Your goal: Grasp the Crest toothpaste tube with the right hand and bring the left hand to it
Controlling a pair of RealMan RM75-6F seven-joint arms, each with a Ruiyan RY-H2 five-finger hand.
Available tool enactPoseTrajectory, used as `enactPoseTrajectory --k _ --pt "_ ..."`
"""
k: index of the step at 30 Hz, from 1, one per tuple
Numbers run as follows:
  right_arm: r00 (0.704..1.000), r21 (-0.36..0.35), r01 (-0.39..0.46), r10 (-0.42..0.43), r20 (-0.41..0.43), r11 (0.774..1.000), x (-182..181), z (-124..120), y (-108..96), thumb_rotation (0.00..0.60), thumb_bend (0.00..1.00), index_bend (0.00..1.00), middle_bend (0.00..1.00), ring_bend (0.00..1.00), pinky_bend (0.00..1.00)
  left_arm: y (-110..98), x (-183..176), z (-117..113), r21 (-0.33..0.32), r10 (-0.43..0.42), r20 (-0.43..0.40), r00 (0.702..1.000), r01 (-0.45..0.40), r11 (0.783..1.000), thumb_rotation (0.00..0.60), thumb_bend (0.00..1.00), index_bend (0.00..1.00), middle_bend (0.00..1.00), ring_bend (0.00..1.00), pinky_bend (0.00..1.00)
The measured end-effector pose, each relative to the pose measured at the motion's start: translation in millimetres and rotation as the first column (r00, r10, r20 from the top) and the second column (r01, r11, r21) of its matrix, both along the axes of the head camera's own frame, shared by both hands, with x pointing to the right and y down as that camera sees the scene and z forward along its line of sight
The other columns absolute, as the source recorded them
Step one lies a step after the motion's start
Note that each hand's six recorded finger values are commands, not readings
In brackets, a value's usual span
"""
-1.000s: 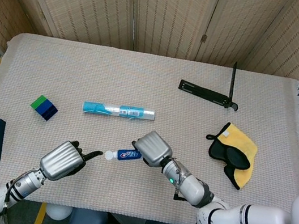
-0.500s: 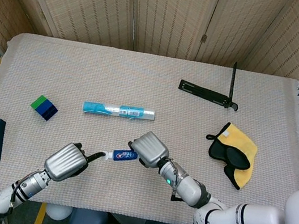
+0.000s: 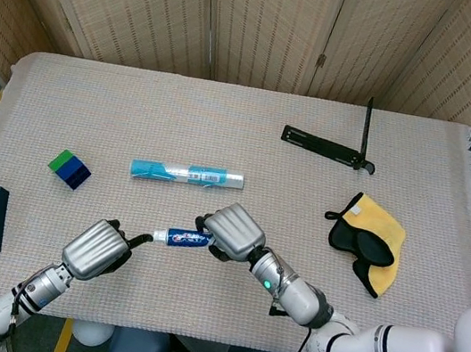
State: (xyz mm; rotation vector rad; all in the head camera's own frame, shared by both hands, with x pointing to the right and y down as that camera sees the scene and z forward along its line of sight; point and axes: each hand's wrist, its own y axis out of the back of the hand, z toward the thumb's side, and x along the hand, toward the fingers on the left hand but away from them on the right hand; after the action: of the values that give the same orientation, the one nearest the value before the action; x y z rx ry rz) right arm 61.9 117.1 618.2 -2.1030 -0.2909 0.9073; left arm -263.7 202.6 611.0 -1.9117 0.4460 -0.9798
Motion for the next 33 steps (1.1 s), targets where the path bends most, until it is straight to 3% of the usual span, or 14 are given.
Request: enactPoseTrajectory --k 2,4,10,16,21,23,26,33 --pt "1.0 -0.008 -0.012 0.012 0.011 1.0 2 1 1 0.6 0.53 0.81 0.68 0.69 0.6 -1 -1 -1 -0.012 -0.027 -0.017 0.999 0.027 1.0 0.6 0.7 0.2 0.79 0.71 0.59" --pt "0.999 -0.021 -0.029 0.029 0.02 0.999 6 3 2 0.6 0.53 0.81 0.68 0.69 0.6 -4 -4 -3 -0.028 -0.062 -0.04 0.997 0.061 0.998 0.6 0.69 0.18 0.68 0.62 0.56" --pt "0.995 -0.067 -0.079 0.082 0.054 0.995 15 10 6 0.6 0.53 0.81 0.68 0.69 0.6 -14 -15 -12 -0.113 -0.223 -0.159 0.962 0.207 0.972 0.6 0.51 0.16 0.27 0.25 0.28" --pt "0.983 -0.14 -0.126 0.142 0.112 0.982 20 17 14 0.6 0.53 0.81 0.68 0.69 0.6 -25 -24 -25 -0.251 -0.398 -0.319 0.86 0.328 0.911 0.6 0.34 0.11 0.13 0.11 0.1" --pt "0.967 -0.218 -0.147 0.186 0.171 0.965 17 23 27 0.6 0.54 0.81 0.68 0.69 0.6 -32 -24 -35 -0.385 -0.516 -0.433 0.739 0.366 0.847 0.6 0.28 0.1 0.11 0.07 0.05" --pt "0.961 -0.246 -0.148 0.198 0.191 0.958 14 24 33 0.6 0.54 0.81 0.68 0.69 0.6 -34 -21 -39 -0.431 -0.548 -0.466 0.695 0.363 0.826 0.556 0.24 0.09 0.08 0.05 0.02" --pt "0.948 -0.285 -0.149 0.219 0.23 0.947 6 25 41 0.6 0.54 0.81 0.68 0.69 0.6 -35 -14 -44 -0.474 -0.571 -0.498 0.653 0.346 0.809 0.408 0.16 0.05 0.01 0.0 0.0" --pt "0.89 -0.375 -0.177 0.311 0.334 0.91 -14 24 53 0.6 0.54 0.81 0.68 0.69 0.6 -39 -4 -44 -0.484 -0.581 -0.528 0.619 0.342 0.805 0.223 0.11 0.0 0.0 0.0 0.0"
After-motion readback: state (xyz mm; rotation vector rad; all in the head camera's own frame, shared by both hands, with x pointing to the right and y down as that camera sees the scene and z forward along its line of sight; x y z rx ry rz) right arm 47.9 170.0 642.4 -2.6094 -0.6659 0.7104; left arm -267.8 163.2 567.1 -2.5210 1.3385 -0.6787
